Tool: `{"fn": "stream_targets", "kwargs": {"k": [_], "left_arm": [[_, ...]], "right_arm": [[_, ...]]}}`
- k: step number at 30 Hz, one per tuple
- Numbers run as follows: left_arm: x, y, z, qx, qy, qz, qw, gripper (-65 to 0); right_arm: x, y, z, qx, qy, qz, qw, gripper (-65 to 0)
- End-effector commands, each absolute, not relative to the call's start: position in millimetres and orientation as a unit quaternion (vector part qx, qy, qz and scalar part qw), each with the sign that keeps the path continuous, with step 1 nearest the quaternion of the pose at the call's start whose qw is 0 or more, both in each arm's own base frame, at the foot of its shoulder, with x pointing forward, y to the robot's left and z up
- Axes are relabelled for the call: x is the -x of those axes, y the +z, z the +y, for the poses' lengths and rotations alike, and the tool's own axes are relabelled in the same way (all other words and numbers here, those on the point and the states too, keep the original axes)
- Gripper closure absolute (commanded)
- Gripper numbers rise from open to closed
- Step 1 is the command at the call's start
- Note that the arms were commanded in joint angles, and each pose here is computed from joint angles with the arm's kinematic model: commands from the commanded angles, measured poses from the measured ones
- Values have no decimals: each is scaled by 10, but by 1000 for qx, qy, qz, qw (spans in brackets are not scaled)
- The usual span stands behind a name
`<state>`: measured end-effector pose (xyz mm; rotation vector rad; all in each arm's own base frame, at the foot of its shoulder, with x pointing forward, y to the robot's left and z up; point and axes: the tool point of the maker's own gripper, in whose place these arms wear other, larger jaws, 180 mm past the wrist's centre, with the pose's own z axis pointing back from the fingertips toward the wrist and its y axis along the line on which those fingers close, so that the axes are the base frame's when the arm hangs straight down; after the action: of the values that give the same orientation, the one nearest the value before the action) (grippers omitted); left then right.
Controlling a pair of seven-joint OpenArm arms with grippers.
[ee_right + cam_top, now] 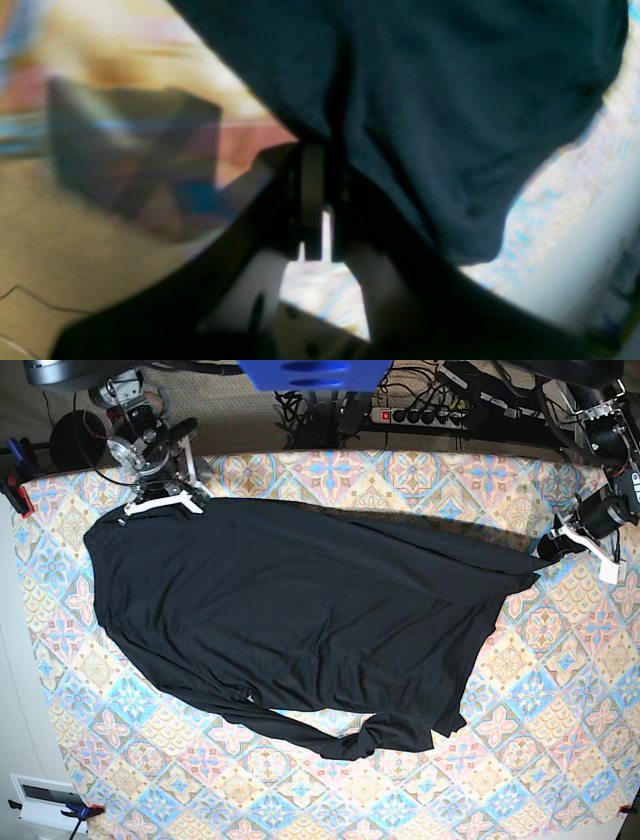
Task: Layout the t-shirt on the table in an organized manner, then fold the t-shirt properly
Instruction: 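Lift the shirt edge with both grippers and pull it apart, then lower the shirt with both grippers and reposition the right gripper at the collar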
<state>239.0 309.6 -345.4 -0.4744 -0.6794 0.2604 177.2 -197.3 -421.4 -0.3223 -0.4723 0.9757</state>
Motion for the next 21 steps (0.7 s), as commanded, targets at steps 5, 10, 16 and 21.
{"fn": "stream_targets", "kwargs": {"k": [5,10,16,21], "left_arm": [[-2381,-3070,3266,207,89,-360,905,0],[-2347,-2954,3282,194,68,-363,909,0],[-2383,-2947,3380,199,102,-384,896,0],[-2495,-3038,3387,221,137,-393,882,0]], "right_arm": [[-1491,-4177,-1921,140,475,-216,841,0],[-1336,-4202,-1899,130,479,-205,844,0],[-1439,-4148,-1948,141,473,-215,843,0],[-1547,-4079,-2155,168,454,-217,848,0]]}}
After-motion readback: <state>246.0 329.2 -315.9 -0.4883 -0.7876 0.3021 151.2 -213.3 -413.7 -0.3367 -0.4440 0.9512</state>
